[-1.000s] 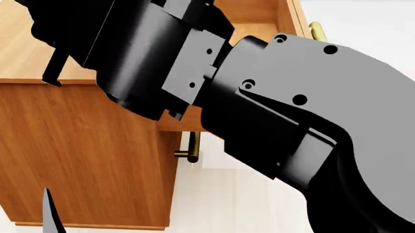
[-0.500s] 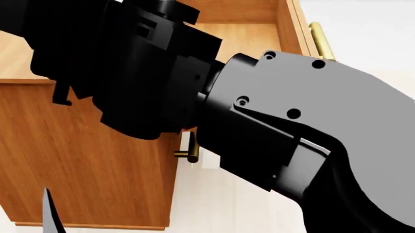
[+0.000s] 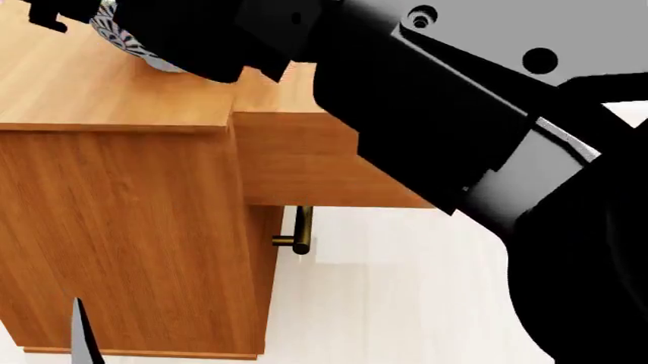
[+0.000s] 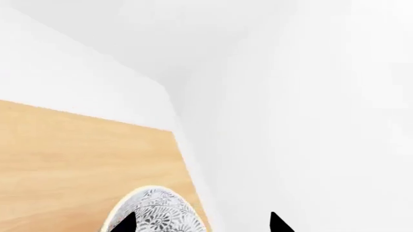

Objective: Put the bowl on top of the cabinet.

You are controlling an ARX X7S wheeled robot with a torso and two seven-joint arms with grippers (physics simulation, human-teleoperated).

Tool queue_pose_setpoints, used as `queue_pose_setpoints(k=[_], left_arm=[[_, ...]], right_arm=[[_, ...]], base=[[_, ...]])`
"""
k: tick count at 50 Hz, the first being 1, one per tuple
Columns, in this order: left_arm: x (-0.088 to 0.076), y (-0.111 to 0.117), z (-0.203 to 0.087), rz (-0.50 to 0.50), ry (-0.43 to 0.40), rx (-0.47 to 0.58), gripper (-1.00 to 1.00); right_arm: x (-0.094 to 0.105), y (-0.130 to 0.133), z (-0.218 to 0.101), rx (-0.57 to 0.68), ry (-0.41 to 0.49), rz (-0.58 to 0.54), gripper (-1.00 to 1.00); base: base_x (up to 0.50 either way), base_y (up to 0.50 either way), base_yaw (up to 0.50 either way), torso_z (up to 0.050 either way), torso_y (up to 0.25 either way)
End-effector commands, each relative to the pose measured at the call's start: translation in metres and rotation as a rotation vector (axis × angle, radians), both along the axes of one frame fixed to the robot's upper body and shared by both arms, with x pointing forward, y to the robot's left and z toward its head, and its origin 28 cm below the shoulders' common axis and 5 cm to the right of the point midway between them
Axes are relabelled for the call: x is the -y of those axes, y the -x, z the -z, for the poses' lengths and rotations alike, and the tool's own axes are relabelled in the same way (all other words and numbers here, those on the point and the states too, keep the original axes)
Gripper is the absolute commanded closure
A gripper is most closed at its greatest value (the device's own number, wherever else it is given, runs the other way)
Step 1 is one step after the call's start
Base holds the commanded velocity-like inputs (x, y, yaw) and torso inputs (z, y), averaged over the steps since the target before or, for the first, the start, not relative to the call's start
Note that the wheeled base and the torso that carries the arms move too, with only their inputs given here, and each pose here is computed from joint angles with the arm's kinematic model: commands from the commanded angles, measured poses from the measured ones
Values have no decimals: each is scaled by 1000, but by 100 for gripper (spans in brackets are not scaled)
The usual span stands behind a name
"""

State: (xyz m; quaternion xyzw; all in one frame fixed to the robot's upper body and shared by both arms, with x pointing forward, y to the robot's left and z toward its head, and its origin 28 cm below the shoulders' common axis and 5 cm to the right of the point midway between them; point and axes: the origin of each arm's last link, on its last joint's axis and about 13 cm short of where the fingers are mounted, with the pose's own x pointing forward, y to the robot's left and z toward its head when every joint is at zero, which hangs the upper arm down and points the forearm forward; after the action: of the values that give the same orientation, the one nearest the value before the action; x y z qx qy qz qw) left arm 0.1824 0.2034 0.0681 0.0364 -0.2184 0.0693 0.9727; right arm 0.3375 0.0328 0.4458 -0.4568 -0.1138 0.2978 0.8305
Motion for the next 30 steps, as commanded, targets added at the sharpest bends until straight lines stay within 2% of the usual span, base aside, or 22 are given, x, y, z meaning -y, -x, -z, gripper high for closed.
queue_pose_setpoints(k=[1, 6, 18, 23, 27, 29, 30], left_arm=[[0, 1, 0, 13, 18, 14, -100], [0, 2, 1, 17, 14, 12, -100], [1, 1, 4, 21, 11, 2, -100], [2, 1, 5, 25, 9, -1, -100], [2, 1, 8, 25, 8, -7, -100], [2, 0, 9, 23, 8, -9, -100], [1, 0, 9, 22, 6, -11, -100]], right_arm=[[14, 23, -68, 70, -133, -31, -100], [29, 29, -92, 122, -182, -2, -100], [64, 25, -115, 173, -268, 95, -100], [95, 27, -131, 243, -356, 171, -100], [127, 39, -149, 350, -475, 219, -100], [142, 46, -155, 410, -515, 280, -100], [159, 53, -159, 456, -548, 325, -100]], base=[[0, 0, 0, 0, 0], [0, 0, 0, 0, 0], [0, 0, 0, 0, 0], [0, 0, 0, 0, 0], [0, 0, 0, 0, 0], [0, 0, 0, 0, 0], [0, 0, 0, 0, 0]])
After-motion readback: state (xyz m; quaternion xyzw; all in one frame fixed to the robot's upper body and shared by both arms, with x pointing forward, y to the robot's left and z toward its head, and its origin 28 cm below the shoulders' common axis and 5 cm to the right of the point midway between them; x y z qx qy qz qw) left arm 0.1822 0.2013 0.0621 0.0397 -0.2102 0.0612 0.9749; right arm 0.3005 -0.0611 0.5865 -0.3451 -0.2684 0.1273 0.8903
